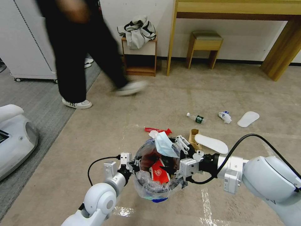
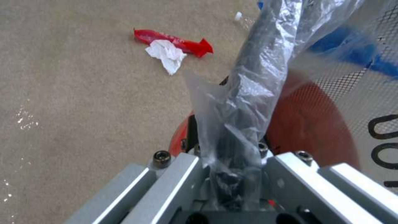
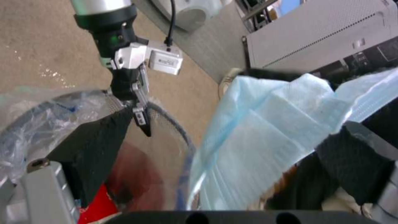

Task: Pick up the trash bin and place the garbage on the floor into it.

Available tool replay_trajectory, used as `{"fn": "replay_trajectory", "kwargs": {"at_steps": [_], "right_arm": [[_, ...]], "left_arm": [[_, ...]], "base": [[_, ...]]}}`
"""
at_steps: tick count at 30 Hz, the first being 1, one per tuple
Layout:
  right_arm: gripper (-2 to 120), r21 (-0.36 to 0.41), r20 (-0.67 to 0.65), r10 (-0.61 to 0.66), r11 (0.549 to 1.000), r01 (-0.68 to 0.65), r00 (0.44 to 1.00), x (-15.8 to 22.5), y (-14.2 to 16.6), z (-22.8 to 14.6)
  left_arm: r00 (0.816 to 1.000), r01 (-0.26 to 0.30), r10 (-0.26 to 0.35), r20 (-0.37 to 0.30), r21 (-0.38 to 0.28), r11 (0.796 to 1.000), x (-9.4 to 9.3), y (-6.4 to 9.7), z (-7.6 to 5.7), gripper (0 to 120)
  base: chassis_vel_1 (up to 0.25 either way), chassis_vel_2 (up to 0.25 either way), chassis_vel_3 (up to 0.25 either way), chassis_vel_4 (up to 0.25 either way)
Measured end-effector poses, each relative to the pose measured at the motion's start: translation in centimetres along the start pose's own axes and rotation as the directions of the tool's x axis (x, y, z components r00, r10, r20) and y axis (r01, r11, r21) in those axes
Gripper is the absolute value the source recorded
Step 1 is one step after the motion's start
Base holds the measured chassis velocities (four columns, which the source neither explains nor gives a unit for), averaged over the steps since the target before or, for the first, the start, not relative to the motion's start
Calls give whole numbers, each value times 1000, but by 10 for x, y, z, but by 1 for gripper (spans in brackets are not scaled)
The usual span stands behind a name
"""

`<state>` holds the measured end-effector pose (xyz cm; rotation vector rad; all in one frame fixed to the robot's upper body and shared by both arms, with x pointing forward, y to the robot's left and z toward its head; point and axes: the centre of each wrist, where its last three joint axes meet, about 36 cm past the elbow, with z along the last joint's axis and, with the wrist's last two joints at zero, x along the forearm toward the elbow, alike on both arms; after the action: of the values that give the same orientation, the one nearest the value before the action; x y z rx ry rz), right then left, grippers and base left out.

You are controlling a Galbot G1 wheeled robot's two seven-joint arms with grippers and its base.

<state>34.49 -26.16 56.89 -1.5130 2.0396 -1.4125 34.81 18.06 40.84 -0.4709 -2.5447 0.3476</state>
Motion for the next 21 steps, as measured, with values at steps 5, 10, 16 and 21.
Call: {"fn": "replay_trajectory", "kwargs": {"at_steps": [5, 10, 16, 21], "right_arm": [[100, 18, 9, 6, 1000, -6, 1000, 0, 0, 0], [100, 29, 7, 2, 1000, -2, 1000, -1, 1, 3], [100, 20, 10, 2, 1000, -2, 1000, -3, 2, 7], [100, -26, 22, 21, 999, -20, 1000, -7, 5, 14]], "left_arm": [[1000, 2, -2, -1, -1, 1000, 0, 0, 1, 1], [1000, 2, -2, -5, 0, 1000, -1, -1, 2, 1], [1000, 2, -2, -4, -1, 1000, -2, -1, 2, 1], [1000, 3, -3, -2, -4, 1000, -4, 1, 0, 1]], "base": [[0, 0, 0, 0], [0, 0, 0, 0], [0, 0, 0, 0], [0, 0, 0, 0]]}}
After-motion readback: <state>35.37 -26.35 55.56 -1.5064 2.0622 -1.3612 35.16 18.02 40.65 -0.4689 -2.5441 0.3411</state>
